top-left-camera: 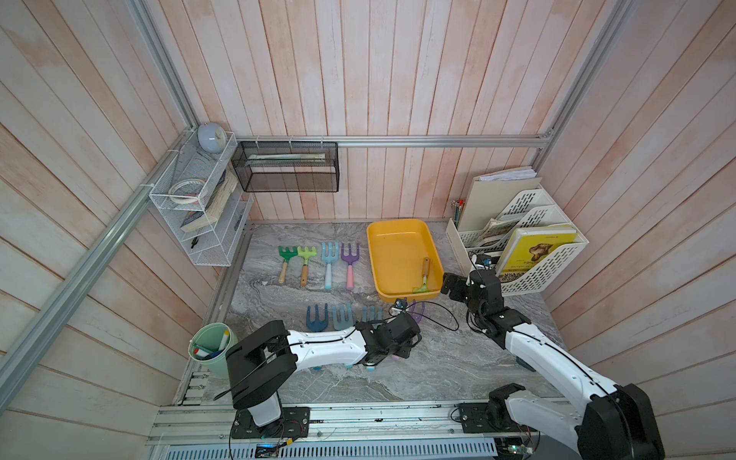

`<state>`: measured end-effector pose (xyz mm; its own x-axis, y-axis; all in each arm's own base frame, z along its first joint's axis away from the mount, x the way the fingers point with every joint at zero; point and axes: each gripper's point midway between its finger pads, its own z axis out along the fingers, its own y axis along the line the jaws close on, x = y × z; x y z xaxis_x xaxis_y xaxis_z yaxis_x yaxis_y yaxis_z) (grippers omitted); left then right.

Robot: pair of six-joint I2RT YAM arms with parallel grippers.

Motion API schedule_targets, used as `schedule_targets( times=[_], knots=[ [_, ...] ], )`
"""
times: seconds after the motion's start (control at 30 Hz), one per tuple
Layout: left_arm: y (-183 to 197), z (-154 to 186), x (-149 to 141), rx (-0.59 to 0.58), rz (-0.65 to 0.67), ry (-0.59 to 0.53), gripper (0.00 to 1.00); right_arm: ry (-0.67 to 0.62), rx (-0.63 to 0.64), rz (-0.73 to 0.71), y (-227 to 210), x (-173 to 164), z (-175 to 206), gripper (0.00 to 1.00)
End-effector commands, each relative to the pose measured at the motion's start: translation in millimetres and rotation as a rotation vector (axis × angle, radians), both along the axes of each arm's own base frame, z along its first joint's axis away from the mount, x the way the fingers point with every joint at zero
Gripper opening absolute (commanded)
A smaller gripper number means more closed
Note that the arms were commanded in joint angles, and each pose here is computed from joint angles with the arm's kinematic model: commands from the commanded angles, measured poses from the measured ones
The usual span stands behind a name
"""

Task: Take the hand rake out of the storage box
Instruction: Adjust the rake at the center of the board.

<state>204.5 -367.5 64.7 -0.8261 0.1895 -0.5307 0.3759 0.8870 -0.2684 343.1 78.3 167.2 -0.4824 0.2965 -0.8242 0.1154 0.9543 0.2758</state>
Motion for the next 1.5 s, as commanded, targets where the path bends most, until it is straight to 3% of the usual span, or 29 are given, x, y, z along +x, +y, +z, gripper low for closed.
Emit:
schedule_targets(
  times=[0.0,0.3,0.47,0.63,0.7,0.8,0.9,0.97,1.0,1.07,1.2,1.33,1.47],
  knots=[
    [10.2,-19.6,0.3,0.008,0.148,0.059,0.16,0.018,0.051,-0.041,-4.1,-6.7,-2.9,0.98],
    [18.9,-37.3,-1.6,-0.067,0.272,0.102,0.17,0.029,0.081,-0.047,9.2,-14.4,-4.8,0.98],
    [11.9,-39.6,-2.2,-0.082,0.264,0.116,0.34,0.010,0.062,-0.092,14.9,-16.2,-0.7,0.98],
    [7.3,-33.1,-1.7,-0.124,0.258,0.112,0.41,0.019,0.077,-0.160,9.8,-17.9,-2.2,0.98],
    [7.6,-25.2,-0.7,-0.143,0.252,0.097,0.50,0.025,0.083,-0.174,8.3,-18.2,-3.7,0.98],
    [12.9,1.5,6.5,-0.219,0.238,0.050,0.54,0.030,0.074,-0.146,11.2,-14.4,-0.3,0.98],
    [26.2,43.0,21.3,-0.433,0.185,-0.022,0.69,0.059,0.071,-0.111,10.1,-5.8,-1.4,0.98],
    [50.4,67.5,39.0,-0.570,0.161,-0.092,1.00,0.094,0.096,-0.076,11.6,2.7,-7.3,0.98],
    [69.1,78.7,53.0,-0.601,0.168,-0.153,1.00,0.118,0.117,-0.047,16.5,8.2,-11.0,0.98],
    [103.1,90.6,78.7,-0.547,0.211,-0.252,1.00,0.159,0.123,-0.009,28.0,17.4,-18.1,0.96],
    [149.5,113.4,119.3,-0.469,0.262,-0.386,1.00,0.231,0.096,-0.001,43.1,40.0,-32.7,0.76],
    [178.1,118.9,145.0,-0.395,0.265,-0.457,1.00,0.369,-0.030,-0.055,39.6,55.6,-59.4,0.65],
    [199.9,117.8,162.2,-0.312,0.235,-0.509,1.00,0.442,-0.024,-0.044,51.2,68.3,-85.2,0.55]
  ],
)
